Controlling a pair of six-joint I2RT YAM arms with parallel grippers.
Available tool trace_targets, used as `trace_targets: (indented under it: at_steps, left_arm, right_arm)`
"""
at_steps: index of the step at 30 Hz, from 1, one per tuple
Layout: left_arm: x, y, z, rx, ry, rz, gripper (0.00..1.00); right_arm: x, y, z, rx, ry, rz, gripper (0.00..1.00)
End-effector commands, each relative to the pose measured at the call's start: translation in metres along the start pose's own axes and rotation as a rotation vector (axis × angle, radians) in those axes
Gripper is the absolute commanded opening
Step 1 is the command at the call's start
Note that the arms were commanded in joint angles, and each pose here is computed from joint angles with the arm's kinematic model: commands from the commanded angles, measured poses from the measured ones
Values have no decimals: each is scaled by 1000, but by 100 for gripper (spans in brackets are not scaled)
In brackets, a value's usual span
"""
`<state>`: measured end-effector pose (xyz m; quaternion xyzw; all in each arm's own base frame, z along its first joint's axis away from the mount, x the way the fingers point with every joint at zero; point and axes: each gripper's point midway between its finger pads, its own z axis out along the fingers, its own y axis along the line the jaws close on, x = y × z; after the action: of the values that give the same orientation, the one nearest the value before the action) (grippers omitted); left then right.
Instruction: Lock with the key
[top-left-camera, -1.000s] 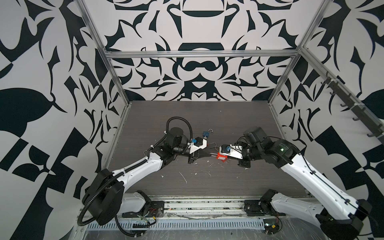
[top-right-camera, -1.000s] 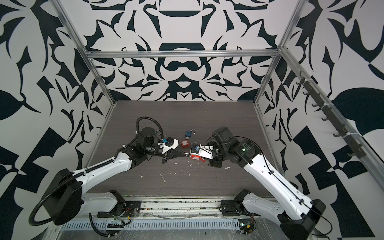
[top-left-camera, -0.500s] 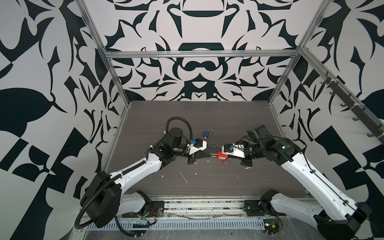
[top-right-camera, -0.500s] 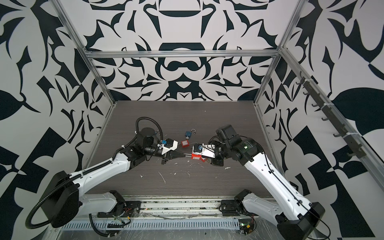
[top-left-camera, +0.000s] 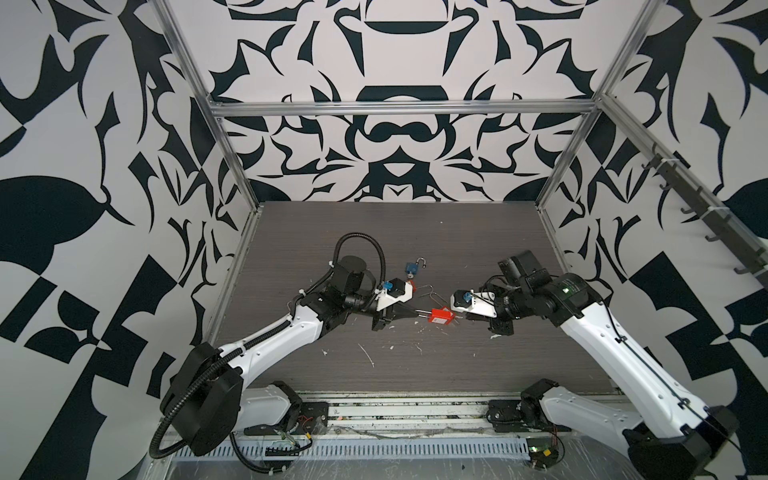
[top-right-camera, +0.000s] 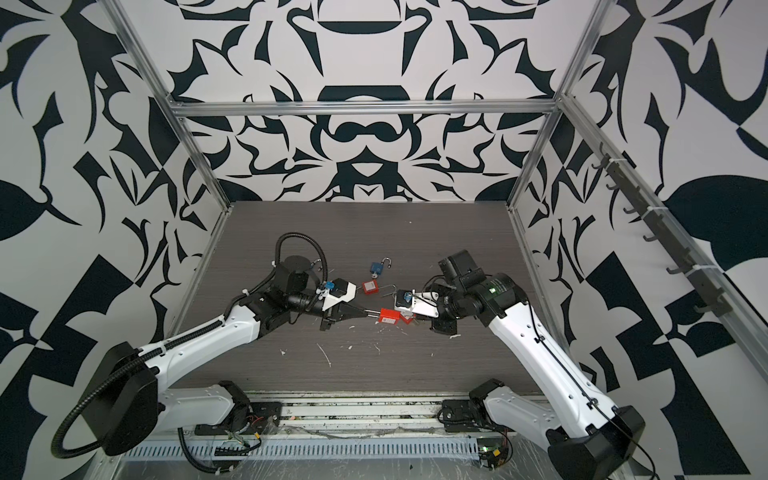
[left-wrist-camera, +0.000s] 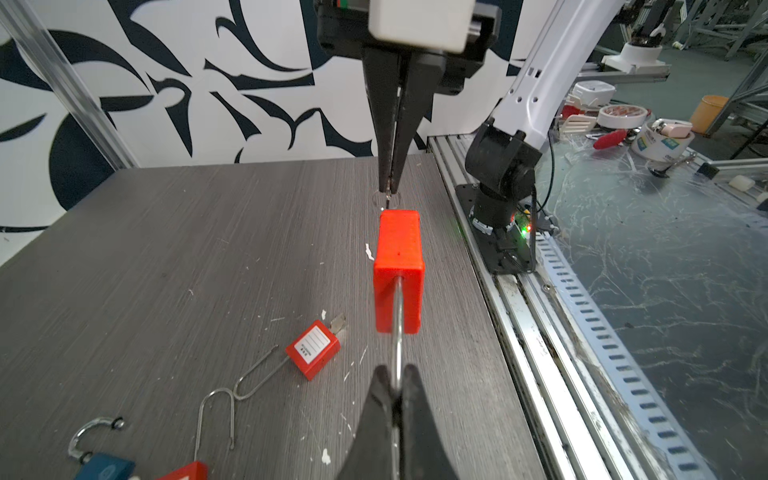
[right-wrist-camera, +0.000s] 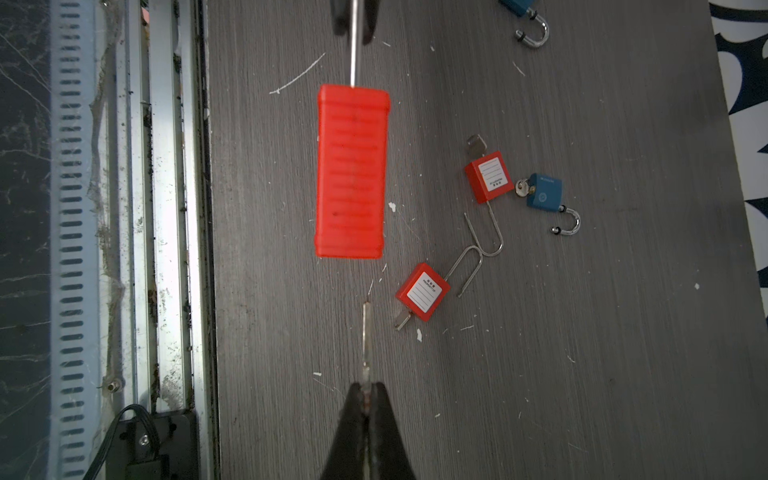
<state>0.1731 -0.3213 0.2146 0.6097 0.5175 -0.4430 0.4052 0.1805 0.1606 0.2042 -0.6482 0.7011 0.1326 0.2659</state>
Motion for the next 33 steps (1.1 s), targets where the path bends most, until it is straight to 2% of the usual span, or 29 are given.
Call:
trace_targets:
  at_steps: [1,4,10,14,19,27,33]
  left_arm:
    - [-8,0,-7,12,30,30,0]
    - [-5,2,-12,11,74,13,0]
    - [19,8,-17,69,207,-94,0]
    - [35,15,-23,63,303,-130,0]
    - [56,25,-24,65,409,-156,0]
    - [77,28,-20,119,472,-232,0]
    - [97,26,-20,182,566,-308,0]
  right_arm:
    - [5,-12,2,81,-10,33,0]
    - [0,-25,7,146,-62,122,0]
    - [4,-40,26,205,-117,315,0]
    - [-1,-50,33,232,-185,443,0]
    - [1,-58,37,276,-199,519,0]
    - [-4,-50,54,233,-216,613,0]
    - [-1,-46,64,214,-207,685,0]
